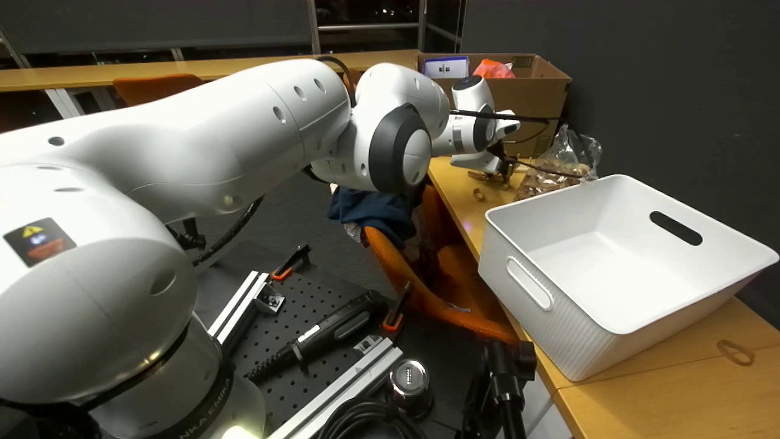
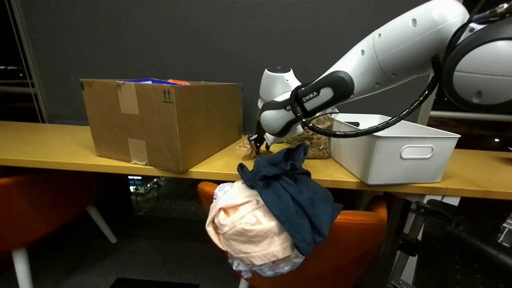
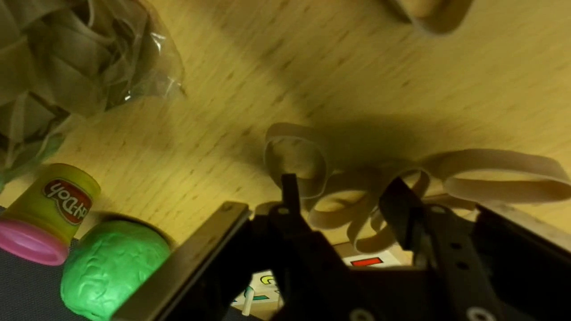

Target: Put the rubber bands inside the packet

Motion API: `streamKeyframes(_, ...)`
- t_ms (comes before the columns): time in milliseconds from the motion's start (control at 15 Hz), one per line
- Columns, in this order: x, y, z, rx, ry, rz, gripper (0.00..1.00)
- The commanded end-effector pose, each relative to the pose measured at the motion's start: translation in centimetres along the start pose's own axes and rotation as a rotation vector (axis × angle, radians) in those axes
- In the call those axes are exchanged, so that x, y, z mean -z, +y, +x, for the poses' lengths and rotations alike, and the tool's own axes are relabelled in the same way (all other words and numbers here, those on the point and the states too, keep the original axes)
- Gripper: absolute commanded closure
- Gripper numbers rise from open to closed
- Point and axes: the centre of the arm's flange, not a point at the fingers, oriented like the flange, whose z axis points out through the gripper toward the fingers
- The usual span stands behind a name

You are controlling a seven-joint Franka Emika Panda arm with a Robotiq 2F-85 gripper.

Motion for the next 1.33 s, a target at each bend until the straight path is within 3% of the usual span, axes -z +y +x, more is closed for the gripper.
streamKeyframes(0, -5.7, -1.3, 4.8, -0.012, 0.010, 0.027, 0.80)
streamKeyframes(200, -5.9, -1.2, 4.6, -0.027, 0.007, 0.032, 0.99)
streamKeyframes(600, -2.2, 0.7, 7.4, -0.054, 0.021, 0.013, 0.99)
streamKeyframes(867, 4.4, 3.4, 10.8, -0.090, 0.027, -0.021, 0.99)
streamKeyframes(1267, 20.9, 8.9, 13.1, -0.146, -0.047, -0.094, 0.99)
